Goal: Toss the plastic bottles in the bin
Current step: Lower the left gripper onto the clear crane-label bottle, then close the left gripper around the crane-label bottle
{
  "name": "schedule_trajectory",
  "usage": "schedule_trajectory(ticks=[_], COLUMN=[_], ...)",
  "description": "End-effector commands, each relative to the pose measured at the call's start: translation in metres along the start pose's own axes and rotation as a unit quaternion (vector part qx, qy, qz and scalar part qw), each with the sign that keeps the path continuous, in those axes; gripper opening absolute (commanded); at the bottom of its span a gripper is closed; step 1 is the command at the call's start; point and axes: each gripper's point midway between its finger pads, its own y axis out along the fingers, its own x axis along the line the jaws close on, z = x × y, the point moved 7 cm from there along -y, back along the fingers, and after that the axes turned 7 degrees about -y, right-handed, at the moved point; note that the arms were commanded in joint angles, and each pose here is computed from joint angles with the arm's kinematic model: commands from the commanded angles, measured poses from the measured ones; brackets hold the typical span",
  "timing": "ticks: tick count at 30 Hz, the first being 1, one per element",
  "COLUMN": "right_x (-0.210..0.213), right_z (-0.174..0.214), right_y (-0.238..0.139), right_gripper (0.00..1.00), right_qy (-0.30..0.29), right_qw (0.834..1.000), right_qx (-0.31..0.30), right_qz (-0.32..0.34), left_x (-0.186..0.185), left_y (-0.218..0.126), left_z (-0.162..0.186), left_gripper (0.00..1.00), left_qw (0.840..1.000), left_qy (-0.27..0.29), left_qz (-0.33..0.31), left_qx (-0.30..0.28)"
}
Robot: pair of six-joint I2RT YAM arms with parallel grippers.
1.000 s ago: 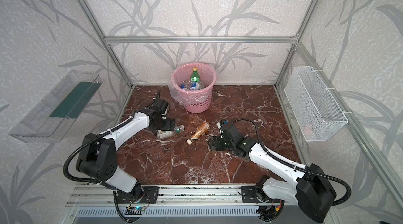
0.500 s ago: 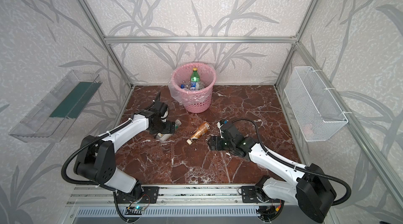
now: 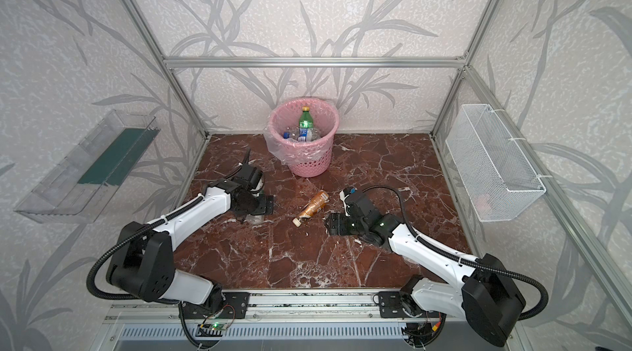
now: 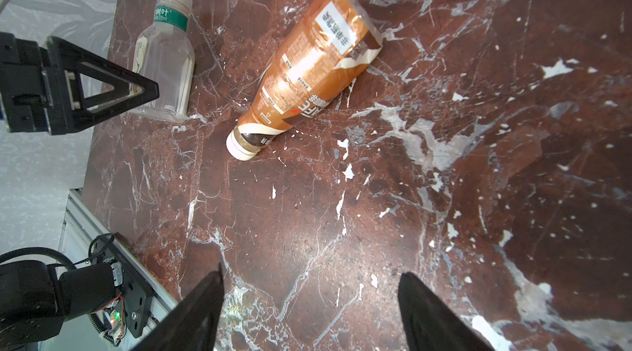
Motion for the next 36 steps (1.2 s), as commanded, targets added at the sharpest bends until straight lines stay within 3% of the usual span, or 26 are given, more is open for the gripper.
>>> schedule_trajectory(ticks=[1,29,36], right_x=[0.001,-0.002,-0.002], right_z=[0.002,0.004,0.004], right_y=[0.0,0.006,0.007], right_gripper=[0.8,0.81,0.81], right_qy=[-0.006,-0.005,-0.004], right_qw=[1.0,1.0,1.0], right_qx=[0.002,0.012,0.014], right_qz=[-0.001,0.005,0.006], left_x=[-0.001,0.005,0.01], left_y=[0.008,-0.026,-0.007], left_z=[0.005,-0.011,-0.014], left_gripper=[0.93,0.95,0.91], left_qw=[1.0,0.998,0.998], left_qy=[-0.011,-0.039,-0.048], left_qz=[-0.005,-0.009,-0.02], left_qx=[0.02,-0.051,-0.025])
